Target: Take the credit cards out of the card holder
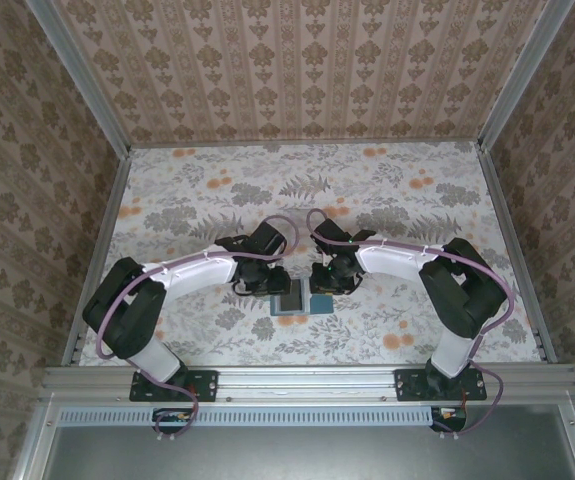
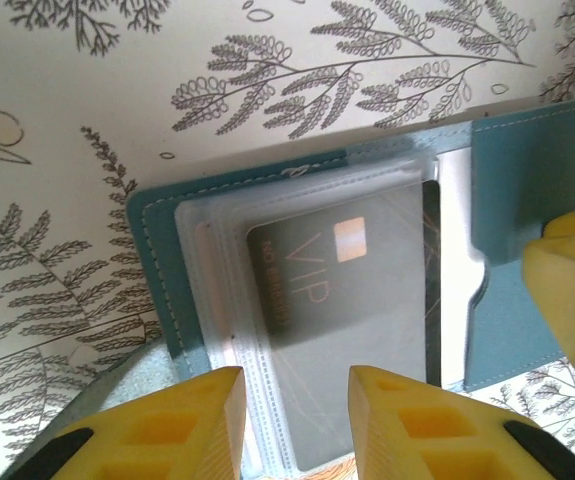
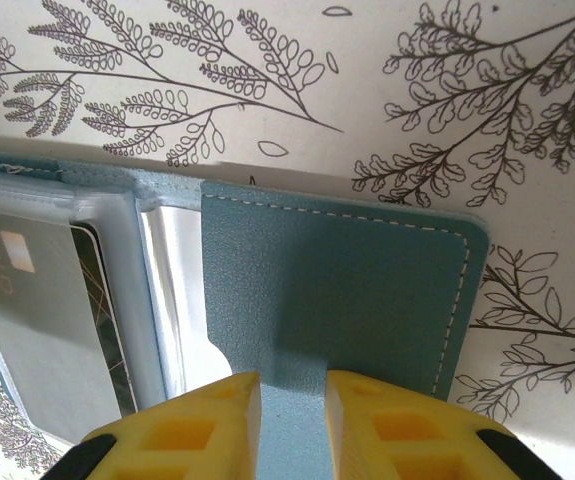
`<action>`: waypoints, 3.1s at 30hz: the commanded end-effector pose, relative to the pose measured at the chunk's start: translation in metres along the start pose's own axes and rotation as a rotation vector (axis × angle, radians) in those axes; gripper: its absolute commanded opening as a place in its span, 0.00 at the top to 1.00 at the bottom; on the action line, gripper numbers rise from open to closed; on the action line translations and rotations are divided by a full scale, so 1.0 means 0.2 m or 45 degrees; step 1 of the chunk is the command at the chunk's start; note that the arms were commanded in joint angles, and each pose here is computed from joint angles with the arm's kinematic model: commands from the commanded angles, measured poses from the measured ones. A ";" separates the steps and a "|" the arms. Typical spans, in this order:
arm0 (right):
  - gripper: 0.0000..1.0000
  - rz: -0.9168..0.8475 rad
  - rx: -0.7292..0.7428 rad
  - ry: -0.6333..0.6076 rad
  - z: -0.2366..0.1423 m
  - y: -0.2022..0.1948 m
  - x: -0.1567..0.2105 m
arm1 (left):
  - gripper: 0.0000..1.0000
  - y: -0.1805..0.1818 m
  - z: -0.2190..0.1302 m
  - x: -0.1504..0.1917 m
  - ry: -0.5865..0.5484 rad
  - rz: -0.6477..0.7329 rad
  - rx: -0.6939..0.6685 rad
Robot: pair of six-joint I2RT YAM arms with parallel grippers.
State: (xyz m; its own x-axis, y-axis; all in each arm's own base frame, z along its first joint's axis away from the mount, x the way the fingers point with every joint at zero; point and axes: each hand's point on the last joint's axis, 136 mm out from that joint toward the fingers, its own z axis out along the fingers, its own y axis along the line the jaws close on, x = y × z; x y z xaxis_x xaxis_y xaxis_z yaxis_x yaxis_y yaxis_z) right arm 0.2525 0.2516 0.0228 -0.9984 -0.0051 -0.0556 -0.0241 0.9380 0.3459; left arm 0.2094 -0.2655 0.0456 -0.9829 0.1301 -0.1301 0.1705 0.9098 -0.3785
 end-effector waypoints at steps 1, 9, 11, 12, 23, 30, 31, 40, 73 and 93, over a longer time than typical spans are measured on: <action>0.73 0.005 0.034 0.010 0.02 -0.04 0.02 | 0.67 -0.04 0.01 -0.01 0.003 -0.003 0.026; 0.74 -0.002 0.032 0.007 0.01 -0.03 0.00 | 0.67 0.06 0.06 0.03 0.044 -0.008 -0.070; 0.74 -0.005 0.029 0.005 0.01 -0.03 0.00 | 0.68 0.06 0.07 0.04 0.048 -0.008 -0.067; 0.74 -0.007 0.024 0.005 0.01 -0.02 0.00 | 0.68 0.07 0.08 0.04 0.048 -0.011 -0.066; 0.77 -0.028 -0.191 -0.027 -0.05 0.15 -0.05 | 0.72 0.08 0.09 0.07 0.056 -0.031 -0.052; 0.77 -0.027 -0.319 -0.022 -0.07 0.24 -0.05 | 0.73 0.09 0.09 0.09 0.061 -0.038 -0.052; 0.77 -0.024 -0.330 -0.020 -0.07 0.25 -0.05 | 0.73 0.09 0.09 0.09 0.060 -0.036 -0.053; 0.77 -0.014 -0.389 0.011 -0.03 0.29 -0.06 | 0.74 0.09 0.09 0.09 0.062 -0.038 -0.049; 0.74 0.014 -0.211 0.051 0.08 0.16 -0.03 | 0.73 0.09 0.07 0.09 0.055 -0.042 -0.049; 0.71 0.001 -0.222 -0.021 -0.05 0.16 -0.03 | 0.74 0.05 0.03 0.05 0.030 -0.030 -0.023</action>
State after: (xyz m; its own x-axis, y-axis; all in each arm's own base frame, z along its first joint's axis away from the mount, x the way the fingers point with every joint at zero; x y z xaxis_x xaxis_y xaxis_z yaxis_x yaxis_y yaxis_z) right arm 0.2671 0.2918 0.0463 -0.9962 0.0007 -0.0868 -0.0467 0.8382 0.5434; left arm 0.2052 -0.2589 0.0267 -0.9867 0.1190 -0.1111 0.1516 0.9204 -0.3604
